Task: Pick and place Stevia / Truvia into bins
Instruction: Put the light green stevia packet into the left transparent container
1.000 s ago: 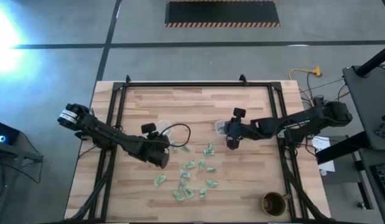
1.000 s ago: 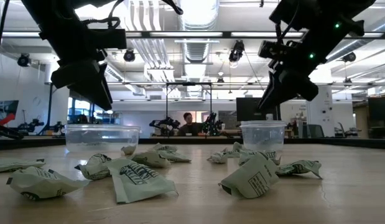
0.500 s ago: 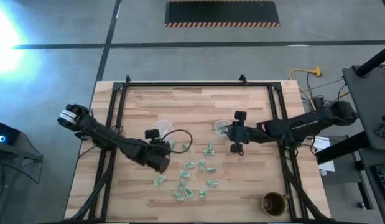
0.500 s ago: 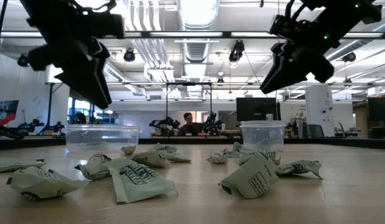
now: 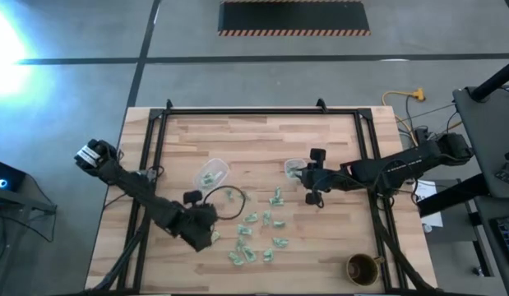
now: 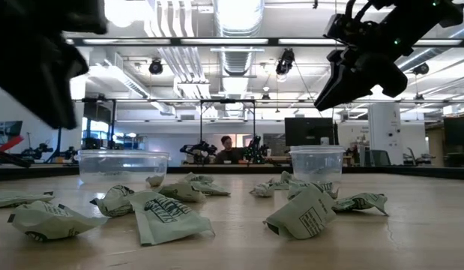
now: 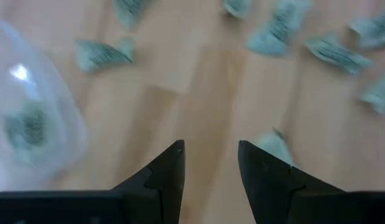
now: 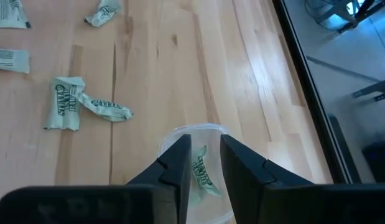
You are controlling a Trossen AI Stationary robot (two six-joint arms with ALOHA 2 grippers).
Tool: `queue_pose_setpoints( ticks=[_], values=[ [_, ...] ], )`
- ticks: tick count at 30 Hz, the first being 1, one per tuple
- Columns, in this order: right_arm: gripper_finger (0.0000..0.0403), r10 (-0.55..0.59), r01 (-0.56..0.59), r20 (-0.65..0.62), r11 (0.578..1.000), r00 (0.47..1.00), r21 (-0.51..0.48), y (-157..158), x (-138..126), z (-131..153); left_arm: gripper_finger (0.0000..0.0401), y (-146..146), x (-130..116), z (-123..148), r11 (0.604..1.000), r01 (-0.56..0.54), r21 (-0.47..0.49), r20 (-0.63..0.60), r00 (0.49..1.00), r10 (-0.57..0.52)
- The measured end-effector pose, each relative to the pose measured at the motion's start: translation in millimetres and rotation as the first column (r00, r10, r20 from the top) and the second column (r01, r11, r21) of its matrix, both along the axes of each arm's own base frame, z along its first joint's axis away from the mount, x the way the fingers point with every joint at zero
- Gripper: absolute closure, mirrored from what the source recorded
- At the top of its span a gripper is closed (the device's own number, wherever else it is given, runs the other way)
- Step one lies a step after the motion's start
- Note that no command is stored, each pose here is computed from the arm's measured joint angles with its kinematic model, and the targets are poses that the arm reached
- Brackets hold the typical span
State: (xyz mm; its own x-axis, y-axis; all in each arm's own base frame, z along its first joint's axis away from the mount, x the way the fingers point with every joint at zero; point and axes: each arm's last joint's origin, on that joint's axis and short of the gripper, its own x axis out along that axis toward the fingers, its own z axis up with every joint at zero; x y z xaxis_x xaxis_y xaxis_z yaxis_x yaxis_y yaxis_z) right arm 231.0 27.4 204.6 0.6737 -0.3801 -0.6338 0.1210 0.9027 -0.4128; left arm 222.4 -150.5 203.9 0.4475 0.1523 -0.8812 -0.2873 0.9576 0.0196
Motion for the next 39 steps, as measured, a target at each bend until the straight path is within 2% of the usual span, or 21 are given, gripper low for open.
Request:
queue_pose_setpoints(
  ticks=[7,13,23,32,39],
  values=[
    [0.0330,-0.008,0.008,0.005,1.000,1.000,0.012,0.1,0.0,0.0,0.0269,-25.9,-19.3,-1.3,0.996,-0.006,-0.089,0.009,1.000,0.006],
    [0.0330,-0.010,0.010,0.007,1.000,1.000,0.016,0.1,0.0,0.0,0.0269,-37.1,-26.3,-9.5,0.987,-0.007,-0.160,0.055,0.998,0.016],
    [0.0330,0.025,-0.025,-0.002,0.998,1.000,0.052,1.3,0.0,-1.3,0.0269,-38.7,-32.9,-39.7,0.976,-0.102,-0.194,-0.076,0.993,0.089],
    [0.0330,0.025,-0.025,-0.002,0.998,1.000,0.052,1.3,0.0,-1.3,0.0269,-38.2,-30.7,-41.6,0.981,-0.110,-0.160,-0.030,0.994,0.106],
    [0.0330,0.025,-0.025,-0.002,0.998,1.000,0.052,1.3,0.0,-1.3,0.0269,-40.0,-27.8,-49.2,0.978,-0.064,-0.200,0.030,0.997,0.072]
  ],
)
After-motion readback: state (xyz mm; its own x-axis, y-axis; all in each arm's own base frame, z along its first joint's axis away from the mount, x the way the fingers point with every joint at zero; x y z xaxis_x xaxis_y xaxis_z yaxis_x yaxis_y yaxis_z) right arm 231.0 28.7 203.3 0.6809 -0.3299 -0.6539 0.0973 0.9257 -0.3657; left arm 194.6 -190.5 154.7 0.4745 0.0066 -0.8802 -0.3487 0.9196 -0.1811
